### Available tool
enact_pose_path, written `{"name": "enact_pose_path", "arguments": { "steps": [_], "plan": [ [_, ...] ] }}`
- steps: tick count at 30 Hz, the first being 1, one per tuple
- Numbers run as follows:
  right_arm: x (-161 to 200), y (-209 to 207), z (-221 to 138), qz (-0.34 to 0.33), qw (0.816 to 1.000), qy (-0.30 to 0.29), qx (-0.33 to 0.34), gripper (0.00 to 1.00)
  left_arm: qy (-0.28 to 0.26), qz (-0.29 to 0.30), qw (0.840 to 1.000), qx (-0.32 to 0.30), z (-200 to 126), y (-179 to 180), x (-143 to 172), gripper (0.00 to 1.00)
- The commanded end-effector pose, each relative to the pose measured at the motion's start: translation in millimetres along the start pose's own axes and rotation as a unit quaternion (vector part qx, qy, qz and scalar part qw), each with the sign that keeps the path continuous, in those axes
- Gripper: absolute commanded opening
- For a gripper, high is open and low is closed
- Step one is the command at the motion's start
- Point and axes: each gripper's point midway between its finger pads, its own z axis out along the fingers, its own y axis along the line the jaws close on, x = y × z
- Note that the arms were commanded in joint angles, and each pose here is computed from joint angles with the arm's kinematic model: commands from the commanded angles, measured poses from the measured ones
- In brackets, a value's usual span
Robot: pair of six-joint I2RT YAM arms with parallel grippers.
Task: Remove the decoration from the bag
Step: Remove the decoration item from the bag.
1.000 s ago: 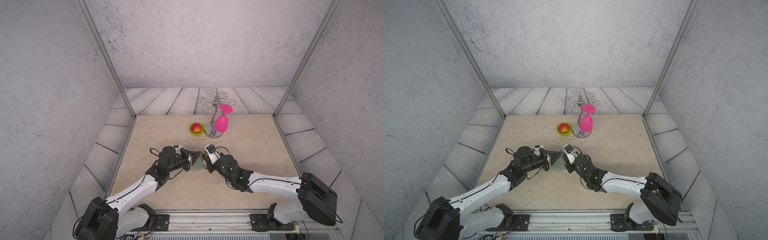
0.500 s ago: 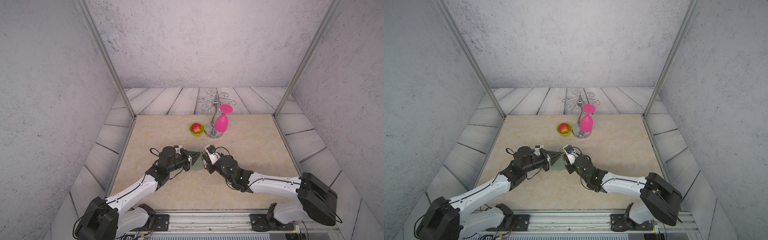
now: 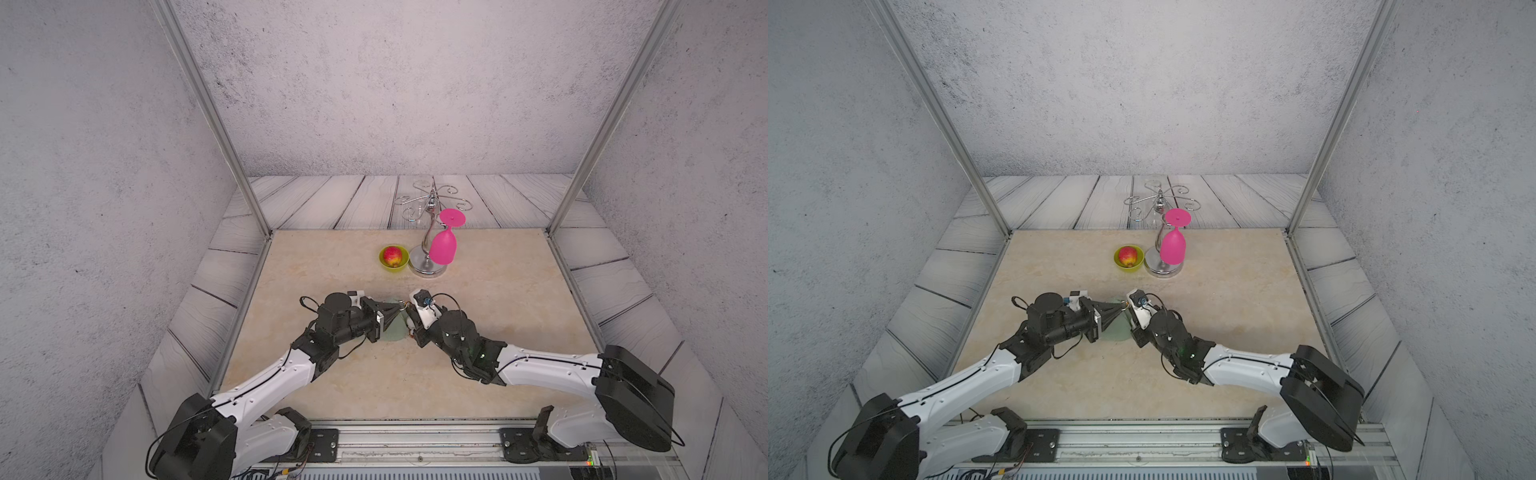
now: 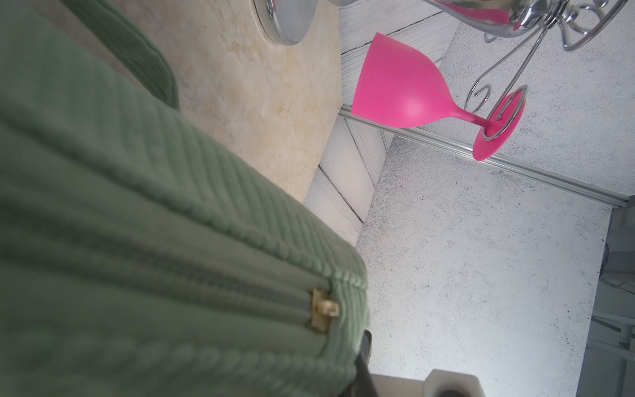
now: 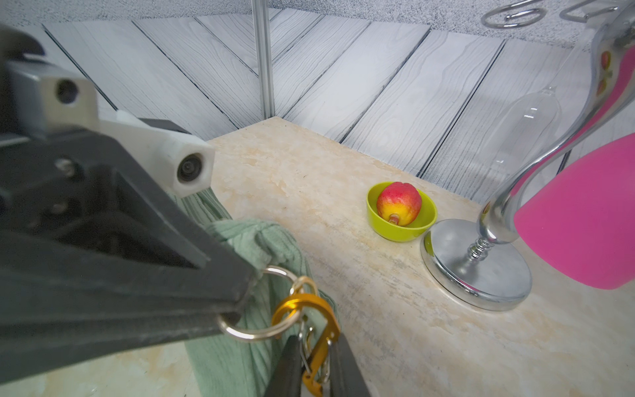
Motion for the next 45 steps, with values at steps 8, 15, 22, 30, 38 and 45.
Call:
{"name": "enact_pose_path", "arguments": {
  "steps": [8, 15, 22, 30, 38, 45],
  "plan": [
    [-19, -2, -10, 0.028, 0.999, -0.017, -0.004, 0.18, -0.015, 0.077, 0.997, -0.017, -5, -12, -3, 0.0],
    [-26, 2, -10, 0.039, 0.999, -0.023, -0.015, 0.18, -0.024, 0.103, 0.994, -0.041, -5, -6, -7, 0.0],
    [-37, 3, -9, 0.046, 0.998, -0.032, -0.018, 0.18, -0.027, 0.138, 0.987, -0.075, -6, -2, -10, 0.0],
    [-45, 2, -4, 0.048, 0.998, -0.034, -0.011, 0.18, -0.064, 0.205, 0.967, -0.138, -17, 0, -23, 0.0],
    [-40, -4, 4, 0.05, 0.998, -0.018, 0.015, 0.18, -0.077, 0.224, 0.957, -0.168, -16, 10, -33, 0.0],
    [-38, -10, 6, 0.053, 0.998, -0.017, 0.033, 0.18, -0.078, 0.226, 0.955, -0.174, -10, 12, -37, 0.0]
  ]
}}
